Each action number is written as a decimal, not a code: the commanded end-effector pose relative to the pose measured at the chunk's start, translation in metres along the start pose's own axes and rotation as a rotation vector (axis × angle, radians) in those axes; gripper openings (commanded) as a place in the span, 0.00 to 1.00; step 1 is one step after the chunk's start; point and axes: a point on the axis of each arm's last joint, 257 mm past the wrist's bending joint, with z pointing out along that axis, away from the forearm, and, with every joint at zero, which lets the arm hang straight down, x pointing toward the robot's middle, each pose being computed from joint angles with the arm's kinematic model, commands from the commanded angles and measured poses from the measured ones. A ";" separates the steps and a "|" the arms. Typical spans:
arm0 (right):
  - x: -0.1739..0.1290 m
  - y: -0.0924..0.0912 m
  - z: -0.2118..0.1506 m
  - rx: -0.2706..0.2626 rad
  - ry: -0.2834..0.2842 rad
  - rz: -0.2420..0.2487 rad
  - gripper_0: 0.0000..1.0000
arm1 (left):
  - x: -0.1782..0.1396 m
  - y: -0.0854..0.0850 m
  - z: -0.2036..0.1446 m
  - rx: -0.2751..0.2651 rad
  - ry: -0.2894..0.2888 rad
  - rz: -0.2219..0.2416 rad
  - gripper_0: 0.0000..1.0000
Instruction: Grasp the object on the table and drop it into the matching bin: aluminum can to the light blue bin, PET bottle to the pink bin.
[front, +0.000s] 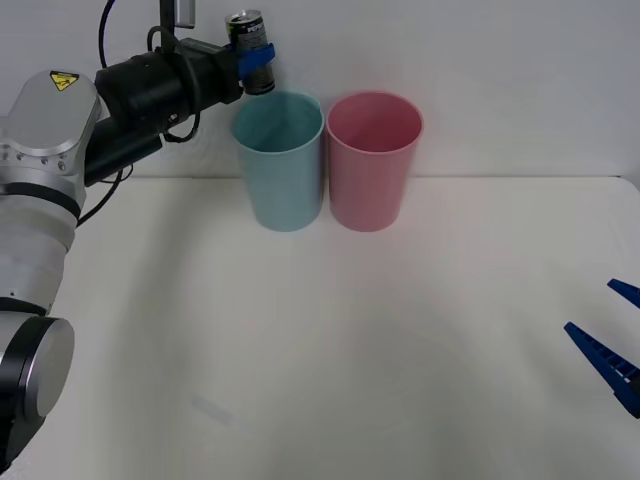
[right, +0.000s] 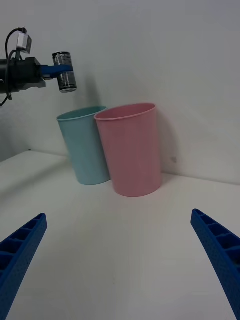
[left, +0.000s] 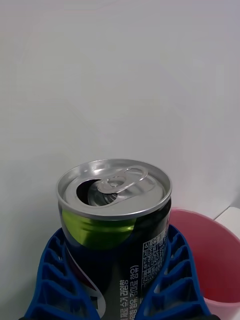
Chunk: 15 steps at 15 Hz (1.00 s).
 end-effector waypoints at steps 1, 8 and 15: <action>0.000 0.000 0.000 0.000 0.000 0.000 1.00 | 0.004 -0.003 0.007 -0.015 0.001 0.009 0.02; 0.000 0.000 0.000 0.000 0.000 0.000 1.00 | 0.004 -0.002 0.008 -0.023 -0.001 0.016 1.00; 0.000 0.000 0.000 0.000 0.000 0.000 1.00 | 0.005 -0.001 0.005 -0.020 -0.017 -0.007 1.00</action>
